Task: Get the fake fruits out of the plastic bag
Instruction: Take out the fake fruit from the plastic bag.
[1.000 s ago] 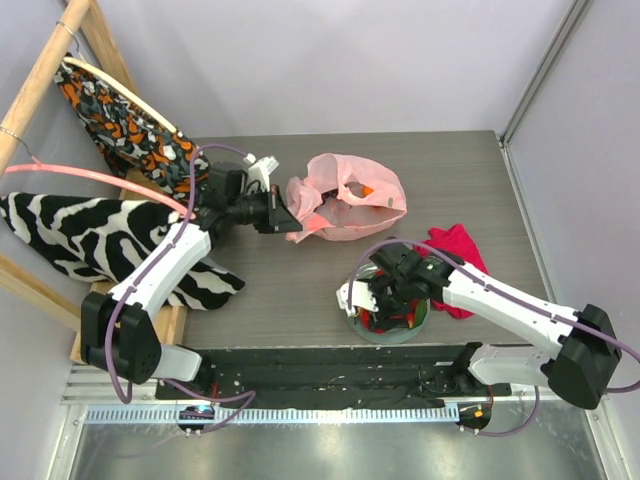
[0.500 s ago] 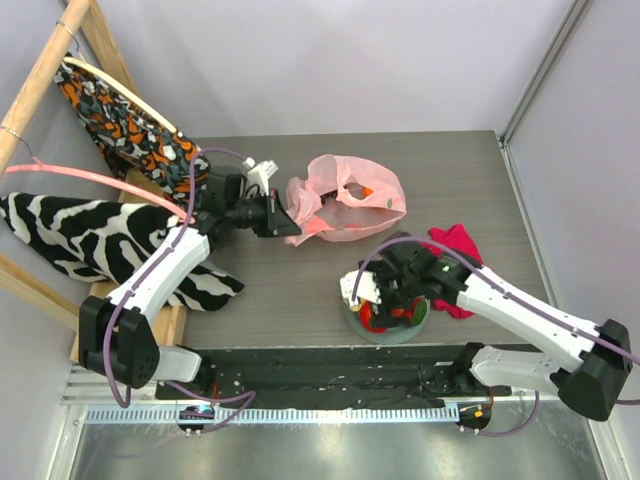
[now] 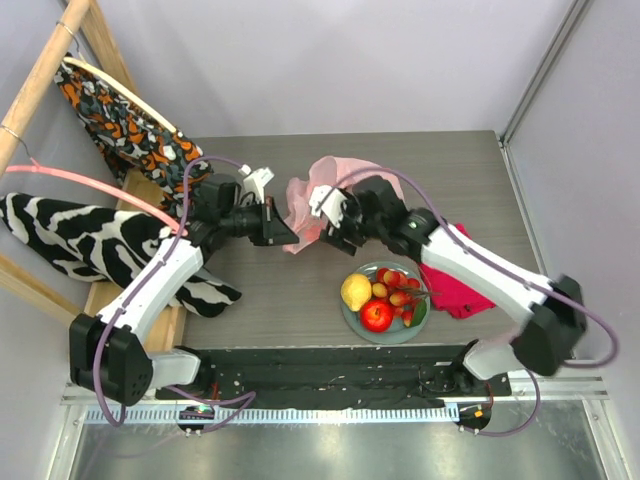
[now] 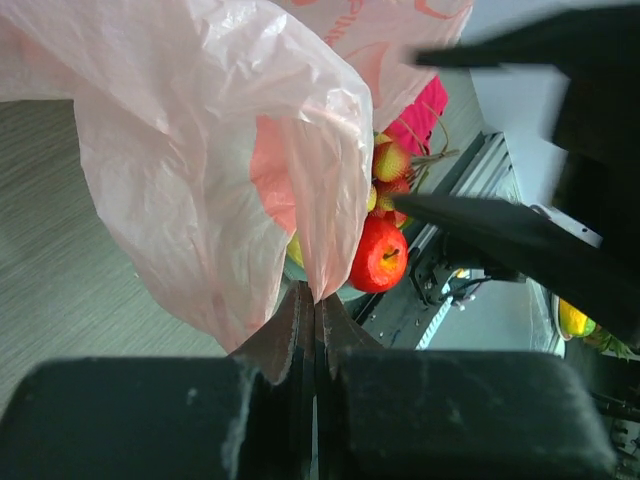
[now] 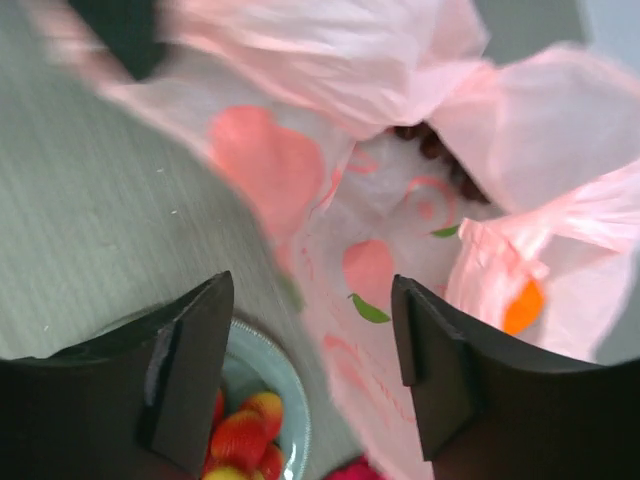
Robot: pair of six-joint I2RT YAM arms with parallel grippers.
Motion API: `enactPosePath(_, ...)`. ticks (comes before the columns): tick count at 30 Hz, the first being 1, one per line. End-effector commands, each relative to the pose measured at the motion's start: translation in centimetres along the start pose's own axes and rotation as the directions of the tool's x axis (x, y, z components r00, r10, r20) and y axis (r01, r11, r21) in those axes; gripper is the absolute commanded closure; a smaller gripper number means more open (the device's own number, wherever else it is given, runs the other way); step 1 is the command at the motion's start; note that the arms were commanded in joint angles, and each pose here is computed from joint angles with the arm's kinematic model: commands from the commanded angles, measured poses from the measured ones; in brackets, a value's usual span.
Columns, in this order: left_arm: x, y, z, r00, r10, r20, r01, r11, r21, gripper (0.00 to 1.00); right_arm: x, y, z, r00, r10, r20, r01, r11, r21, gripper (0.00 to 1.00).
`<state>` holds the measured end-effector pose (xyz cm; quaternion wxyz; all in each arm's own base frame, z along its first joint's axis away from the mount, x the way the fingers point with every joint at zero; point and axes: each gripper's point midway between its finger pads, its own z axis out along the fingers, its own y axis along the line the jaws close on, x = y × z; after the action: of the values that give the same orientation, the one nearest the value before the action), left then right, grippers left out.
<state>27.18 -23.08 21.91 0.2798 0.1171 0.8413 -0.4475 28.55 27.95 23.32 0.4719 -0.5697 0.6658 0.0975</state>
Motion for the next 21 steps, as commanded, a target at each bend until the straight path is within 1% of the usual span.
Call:
enactPosePath(1, 0.4, -0.7, -1.5, 0.999, 0.031, 0.01, -0.031, 1.0, 0.003, 1.0, -1.6, -6.7, 2.4, 0.981, 0.187, 0.055, -0.192, 0.974, 0.122, 0.34)
enactPosePath(2, 0.5, -0.6, -1.6, 0.999, 0.031, 0.011, -0.031, 1.0, -0.001, 1.0, -0.6, -7.2, 3.9, 0.974, 0.224, 0.025, -0.225, 0.966, 0.123, 0.35)
enactPosePath(3, 1.0, -0.5, -1.8, 0.999, 0.031, 0.009, -0.031, 1.0, -0.002, 1.0, 0.2, -8.3, 4.4, 0.969, 0.245, 0.014, -0.245, 0.96, 0.135, 0.37)
enactPosePath(5, 1.3, -0.4, -2.1, 1.0, 0.028, 0.009, -0.028, 1.0, -0.009, 1.0, 0.0, -9.7, 5.0, 0.969, 0.247, 0.018, -0.247, 0.957, 0.152, 0.39)
enactPosePath(6, 1.5, -0.2, -2.2, 1.0, 0.026, 0.007, -0.026, 1.0, -0.015, 1.0, 1.0, -9.7, 6.2, 0.967, 0.255, -0.01, -0.251, 0.957, 0.144, 0.4)
enactPosePath(8, 1.9, 0.1, -2.6, 1.0, 0.019, 0.005, -0.019, 0.999, -0.03, 1.0, 1.1, -10.0, 6.7, 0.969, 0.246, -0.017, -0.242, 0.962, 0.125, 0.4)
enactPosePath(9, 2.2, 0.3, -2.8, 1.0, 0.01, 0.001, -0.01, 0.999, -0.037, 1.0, 2.4, -9.3, 7.4, 0.965, 0.253, -0.068, -0.246, 0.964, 0.098, 0.38)
enactPosePath(11, 2.4, 0.5, -3.2, 1.0, 0.013, 0.007, -0.012, 0.999, -0.049, 1.0, 1.7, -8.2, 7.6, 0.965, 0.248, -0.087, -0.248, 0.969, 0.008, 0.33)
enactPosePath(12, 2.4, 0.7, -3.4, 1.0, 0.011, 0.011, -0.01, 0.998, -0.054, 1.0, 3.3, -5.8, 7.6, 0.953, 0.245, -0.178, -0.264, 0.96, -0.094, 0.29)
enactPosePath(13, 2.2, 0.8, -3.7, 1.0, 0.009, 0.027, -0.008, 0.998, -0.061, 1.0, 1.5, -5.1, 7.0, 0.961, 0.234, -0.146, -0.259, 0.949, -0.182, 0.25)
enactPosePath(14, 2.2, 1.1, -3.8, 0.999, -0.001, 0.032, 0.003, 0.998, -0.067, 1.0, 1.9, -3.5, 6.0, 0.95, 0.245, -0.194, -0.289, 0.925, -0.247, 0.23)
enactPosePath(15, 2.0, 1.1, -3.9, 0.999, -0.002, 0.04, 0.005, 0.998, -0.068, 1.0, 1.4, -3.0, 5.5, 0.95, 0.248, -0.19, -0.294, 0.914, -0.279, 0.22)
enactPosePath(17, 1.8, 1.3, -4.1, 0.999, -0.009, 0.052, 0.013, 0.997, -0.072, 1.0, -0.9, -2.6, 3.9, 0.951, 0.273, -0.146, -0.307, 0.893, -0.328, 0.16)
enactPosePath(18, 1.6, 1.3, -4.1, 0.998, -0.006, 0.058, 0.01, 0.997, -0.071, 1.0, -1.8, -2.7, 3.3, 0.943, 0.306, -0.133, -0.333, 0.883, -0.33, 0.14)
enactPosePath(19, 1.5, 1.4, -4.1, 0.998, -0.004, 0.063, 0.008, 0.997, -0.071, 1.0, -3.2, -3.1, 2.6, 0.942, 0.322, -0.096, -0.336, 0.883, -0.329, 0.11)
enactPosePath(21, 1.0, 1.6, -3.9, 0.997, 0.007, 0.075, -0.001, 0.997, -0.071, 1.0, -5.2, -3.9, 2.4, 0.924, 0.38, -0.051, -0.375, 0.871, -0.317, 0.1)
